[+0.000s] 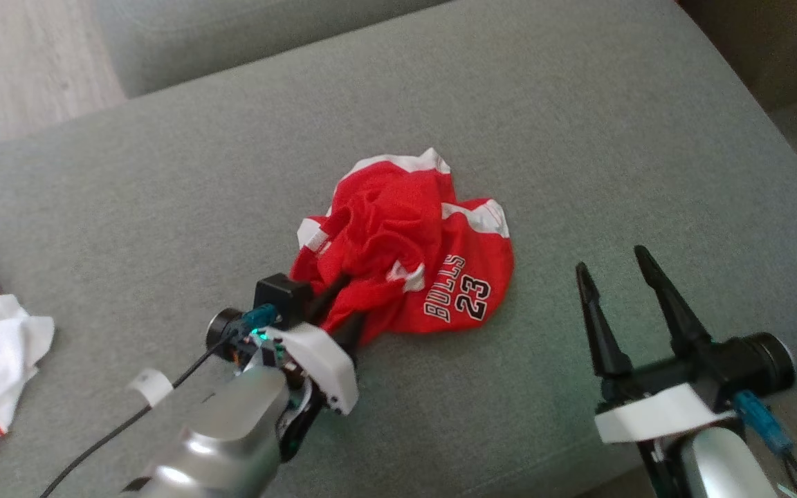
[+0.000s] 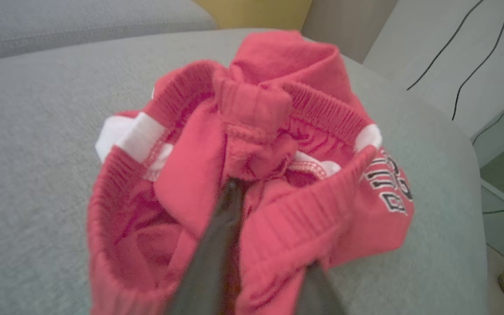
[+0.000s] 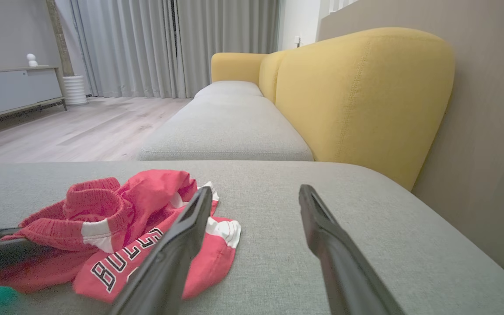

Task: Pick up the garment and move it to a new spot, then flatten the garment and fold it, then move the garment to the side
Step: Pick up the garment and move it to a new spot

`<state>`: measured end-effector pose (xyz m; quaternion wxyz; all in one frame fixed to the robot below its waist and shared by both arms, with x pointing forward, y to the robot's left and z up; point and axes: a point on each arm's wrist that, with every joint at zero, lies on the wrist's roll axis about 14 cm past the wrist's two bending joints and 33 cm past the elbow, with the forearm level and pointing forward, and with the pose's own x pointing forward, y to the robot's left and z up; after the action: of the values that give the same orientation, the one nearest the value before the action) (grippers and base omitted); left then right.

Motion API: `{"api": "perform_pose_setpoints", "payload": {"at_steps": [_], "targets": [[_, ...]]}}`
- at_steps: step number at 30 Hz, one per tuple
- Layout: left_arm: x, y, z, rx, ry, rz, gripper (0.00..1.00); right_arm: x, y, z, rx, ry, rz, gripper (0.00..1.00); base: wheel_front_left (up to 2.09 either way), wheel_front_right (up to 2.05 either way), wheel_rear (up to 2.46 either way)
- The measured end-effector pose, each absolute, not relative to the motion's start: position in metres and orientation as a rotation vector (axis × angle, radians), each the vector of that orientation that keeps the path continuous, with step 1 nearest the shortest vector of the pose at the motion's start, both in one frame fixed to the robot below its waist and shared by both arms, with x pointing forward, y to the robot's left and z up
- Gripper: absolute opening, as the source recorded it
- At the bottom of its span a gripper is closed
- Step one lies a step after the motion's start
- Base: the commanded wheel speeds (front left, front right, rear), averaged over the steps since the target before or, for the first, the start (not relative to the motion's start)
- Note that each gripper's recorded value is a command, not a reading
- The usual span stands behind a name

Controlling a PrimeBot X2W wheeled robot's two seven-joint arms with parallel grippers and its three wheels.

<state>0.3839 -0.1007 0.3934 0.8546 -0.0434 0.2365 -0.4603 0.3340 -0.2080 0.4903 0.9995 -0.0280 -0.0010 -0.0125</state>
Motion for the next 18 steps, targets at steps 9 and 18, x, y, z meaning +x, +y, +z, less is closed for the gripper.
{"api": "perform_pose_setpoints", "payload": {"at_steps": [9, 18], "targets": [[0.397, -0.065, 0.472, -0.176, 0.206, -0.721, 1.00, 0.300, -0.208, 0.472, 0.017, 0.036, -0.052, 1.00, 0.00, 0.00, 0.00], [0.344, 0.049, 0.486, -0.218, 0.066, -0.362, 1.00, 0.301, -0.184, 0.481, 0.075, -0.006, 0.032, 1.00, 0.00, 0.00, 0.00]]}}
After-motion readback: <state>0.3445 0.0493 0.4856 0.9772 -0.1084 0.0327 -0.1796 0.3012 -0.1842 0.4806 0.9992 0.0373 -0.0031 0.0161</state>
